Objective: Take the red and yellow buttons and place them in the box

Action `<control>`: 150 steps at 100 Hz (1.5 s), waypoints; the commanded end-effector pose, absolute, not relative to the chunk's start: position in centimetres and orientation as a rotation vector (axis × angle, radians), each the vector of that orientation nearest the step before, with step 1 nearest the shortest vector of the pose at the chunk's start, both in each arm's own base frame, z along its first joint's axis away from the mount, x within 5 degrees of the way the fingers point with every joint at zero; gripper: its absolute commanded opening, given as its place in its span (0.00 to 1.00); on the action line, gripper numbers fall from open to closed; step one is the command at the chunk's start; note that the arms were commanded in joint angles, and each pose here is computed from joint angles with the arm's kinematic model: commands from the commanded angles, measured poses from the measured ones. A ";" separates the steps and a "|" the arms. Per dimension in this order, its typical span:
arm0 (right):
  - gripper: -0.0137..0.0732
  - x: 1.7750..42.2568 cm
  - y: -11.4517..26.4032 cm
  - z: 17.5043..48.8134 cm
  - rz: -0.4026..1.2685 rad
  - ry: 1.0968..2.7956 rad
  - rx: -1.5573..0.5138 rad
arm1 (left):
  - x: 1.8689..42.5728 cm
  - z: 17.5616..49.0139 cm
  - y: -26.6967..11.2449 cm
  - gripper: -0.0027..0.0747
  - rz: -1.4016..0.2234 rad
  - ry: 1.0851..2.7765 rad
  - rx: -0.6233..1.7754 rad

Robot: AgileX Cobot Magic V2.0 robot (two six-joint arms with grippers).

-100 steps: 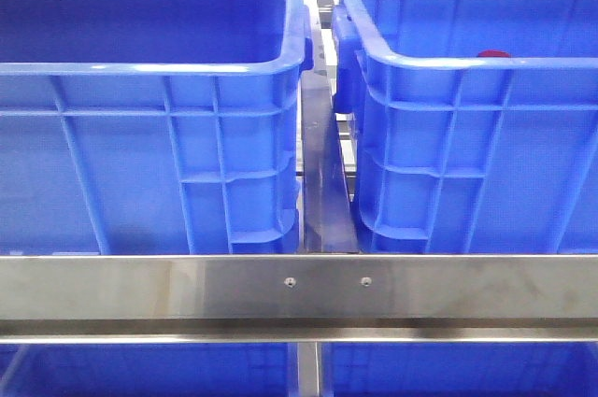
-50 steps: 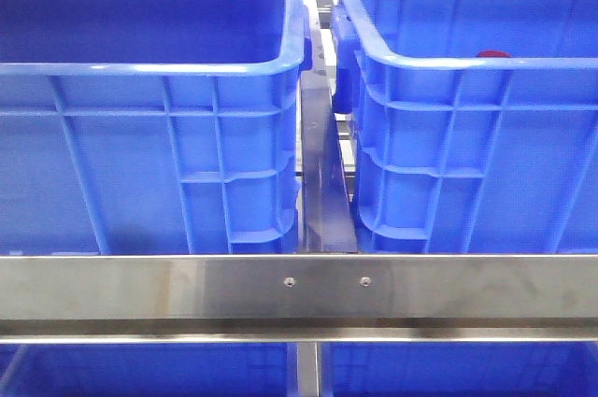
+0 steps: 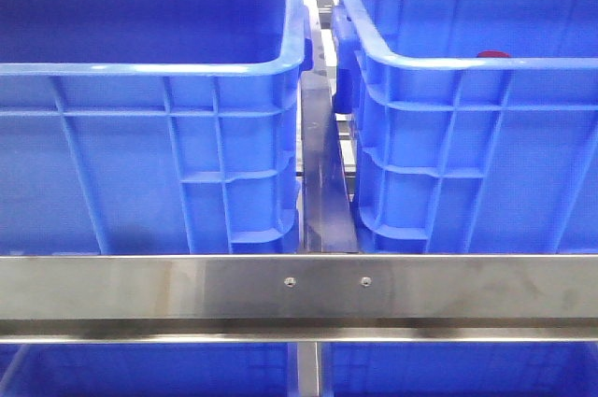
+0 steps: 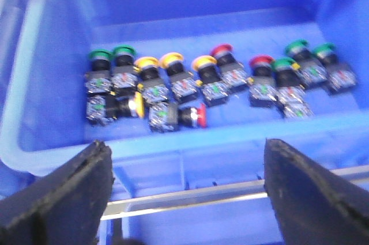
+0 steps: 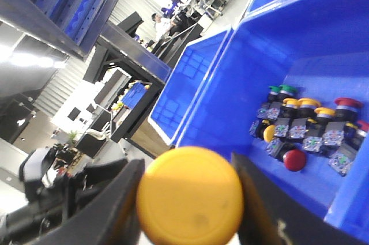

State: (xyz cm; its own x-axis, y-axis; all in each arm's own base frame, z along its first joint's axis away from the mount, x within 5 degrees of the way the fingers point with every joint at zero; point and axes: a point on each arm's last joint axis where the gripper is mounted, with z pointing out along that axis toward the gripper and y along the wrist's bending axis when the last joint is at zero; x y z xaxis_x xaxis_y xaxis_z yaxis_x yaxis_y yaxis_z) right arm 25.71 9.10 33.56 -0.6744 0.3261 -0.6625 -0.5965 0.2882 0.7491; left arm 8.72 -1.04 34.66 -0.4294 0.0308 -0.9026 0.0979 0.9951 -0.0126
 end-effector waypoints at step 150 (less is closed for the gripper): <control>0.40 39.5 -3.5 29.3 0.082 1.927 0.205 | 7.2 35.5 -0.8 0.01 -0.117 1.882 0.131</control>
State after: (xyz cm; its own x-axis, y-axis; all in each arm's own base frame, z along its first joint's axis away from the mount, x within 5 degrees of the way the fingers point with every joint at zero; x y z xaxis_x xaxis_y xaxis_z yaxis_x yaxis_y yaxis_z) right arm 38.69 -3.46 27.04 -0.4171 0.1501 -0.8964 0.1152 0.9870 0.1117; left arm 6.99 -0.63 34.22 -0.3838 0.0424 -0.9224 0.1267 0.9919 -0.0072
